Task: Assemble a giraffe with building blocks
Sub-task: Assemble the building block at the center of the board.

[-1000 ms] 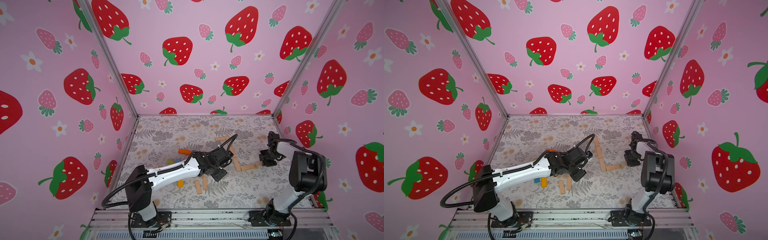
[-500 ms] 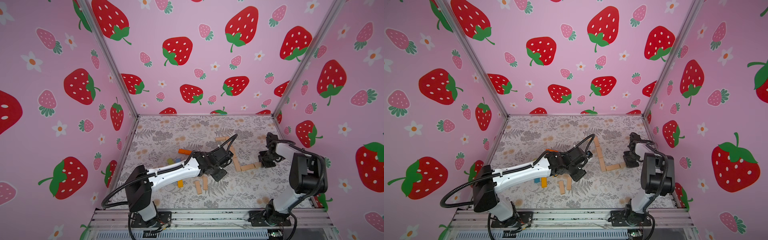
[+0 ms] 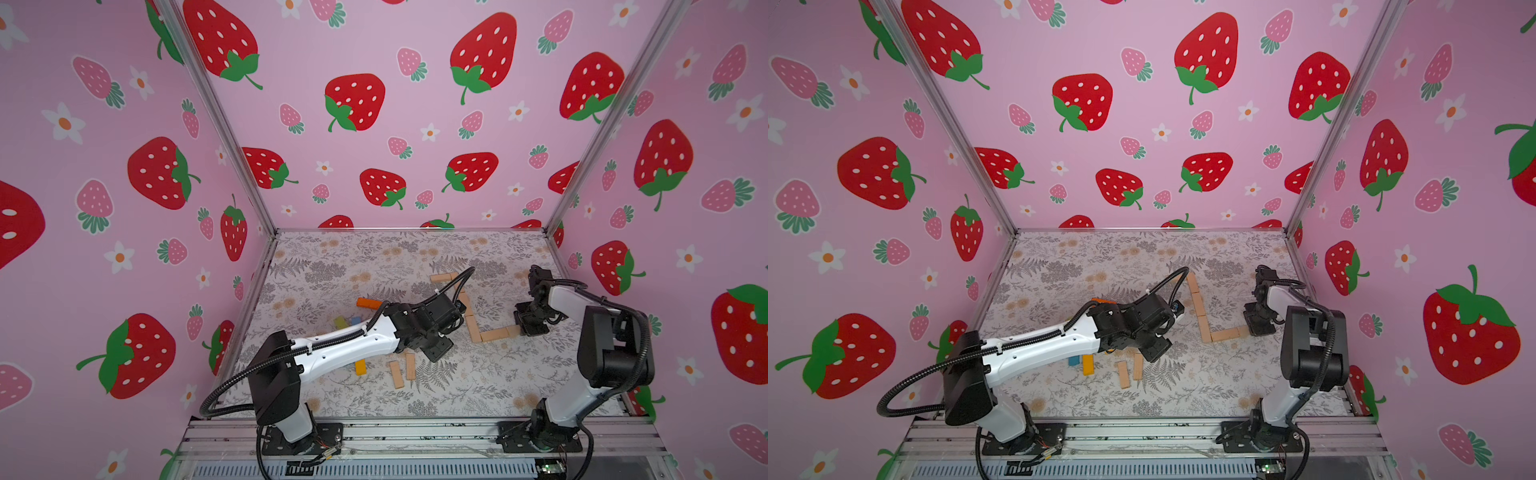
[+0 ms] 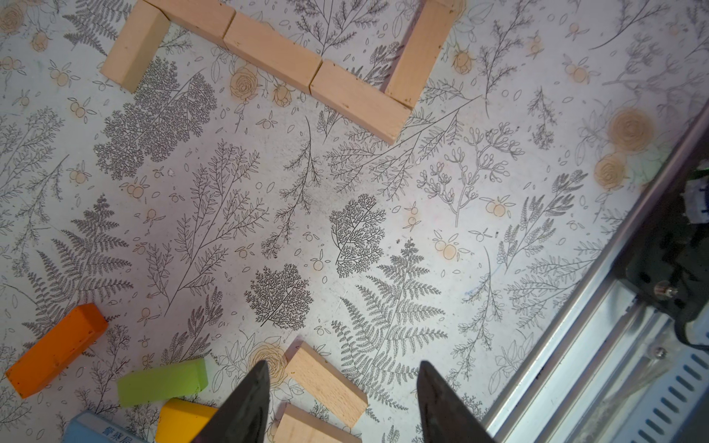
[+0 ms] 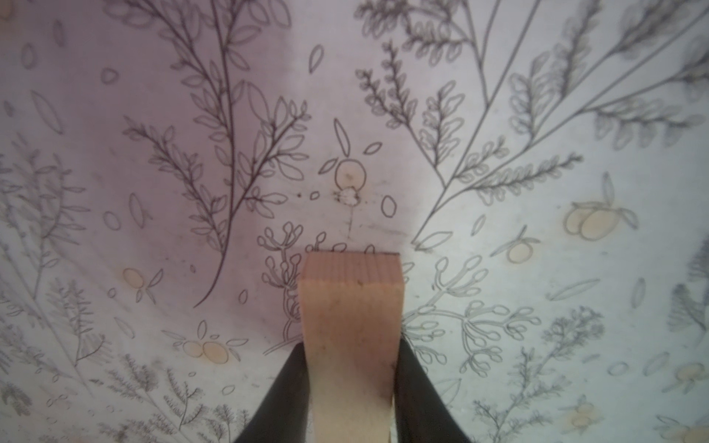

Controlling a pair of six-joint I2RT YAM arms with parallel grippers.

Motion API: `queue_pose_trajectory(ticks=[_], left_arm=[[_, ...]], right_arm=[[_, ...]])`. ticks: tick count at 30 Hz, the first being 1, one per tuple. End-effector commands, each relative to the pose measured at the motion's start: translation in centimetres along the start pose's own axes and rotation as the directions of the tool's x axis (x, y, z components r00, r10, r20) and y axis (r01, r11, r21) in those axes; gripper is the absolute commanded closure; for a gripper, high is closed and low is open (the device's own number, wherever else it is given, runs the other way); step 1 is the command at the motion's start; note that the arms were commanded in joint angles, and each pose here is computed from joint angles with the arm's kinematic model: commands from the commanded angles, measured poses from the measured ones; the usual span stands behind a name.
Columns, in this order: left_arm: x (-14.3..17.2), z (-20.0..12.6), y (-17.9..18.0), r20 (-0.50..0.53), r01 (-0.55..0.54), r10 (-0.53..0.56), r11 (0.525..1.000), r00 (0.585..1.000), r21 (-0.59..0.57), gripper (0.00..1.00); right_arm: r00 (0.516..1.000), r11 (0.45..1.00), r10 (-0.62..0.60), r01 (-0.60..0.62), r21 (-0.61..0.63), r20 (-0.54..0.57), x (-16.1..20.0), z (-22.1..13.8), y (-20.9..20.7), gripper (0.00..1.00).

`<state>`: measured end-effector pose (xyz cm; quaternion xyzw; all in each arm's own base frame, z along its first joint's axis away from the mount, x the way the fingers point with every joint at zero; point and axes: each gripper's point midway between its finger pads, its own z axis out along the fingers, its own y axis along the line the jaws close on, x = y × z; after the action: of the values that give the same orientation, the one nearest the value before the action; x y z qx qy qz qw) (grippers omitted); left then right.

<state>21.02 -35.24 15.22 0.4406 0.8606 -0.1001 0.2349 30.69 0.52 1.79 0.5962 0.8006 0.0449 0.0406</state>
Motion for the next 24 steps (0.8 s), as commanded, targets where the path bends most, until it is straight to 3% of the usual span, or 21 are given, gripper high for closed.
queue_pose_trajectory(ticks=[1, 13, 14, 24], left_arm=[[-0.1, -1.1, 0.2, 0.018, -0.008, 0.009, 1.000, 1.000, -0.010, 0.38], [-0.1, -1.4, 0.2, 0.023, -0.007, 0.007, 1.000, 1.000, -0.012, 0.38], [-0.1, -1.4, 0.3, 0.024, -0.006, 0.006, 1.000, 1.000, -0.014, 0.38], [0.0, -1.8, 1.5, 0.042, 0.066, -0.065, 0.997, 0.997, -0.042, 0.36]], right_arm=[[1.000, 0.996, 0.025, -0.024, 0.087, -0.015, 0.9, 0.7, -2.6, 0.61], [1.000, 0.997, 0.025, -0.026, 0.067, 0.005, 0.5, -0.6, -2.2, 0.49], [1.000, 0.998, 0.024, -0.024, 0.064, 0.007, 0.5, -0.9, -2.1, 0.44], [0.997, 0.998, -0.053, 0.055, -0.031, 0.060, 0.6, -7.2, -2.9, 0.27]])
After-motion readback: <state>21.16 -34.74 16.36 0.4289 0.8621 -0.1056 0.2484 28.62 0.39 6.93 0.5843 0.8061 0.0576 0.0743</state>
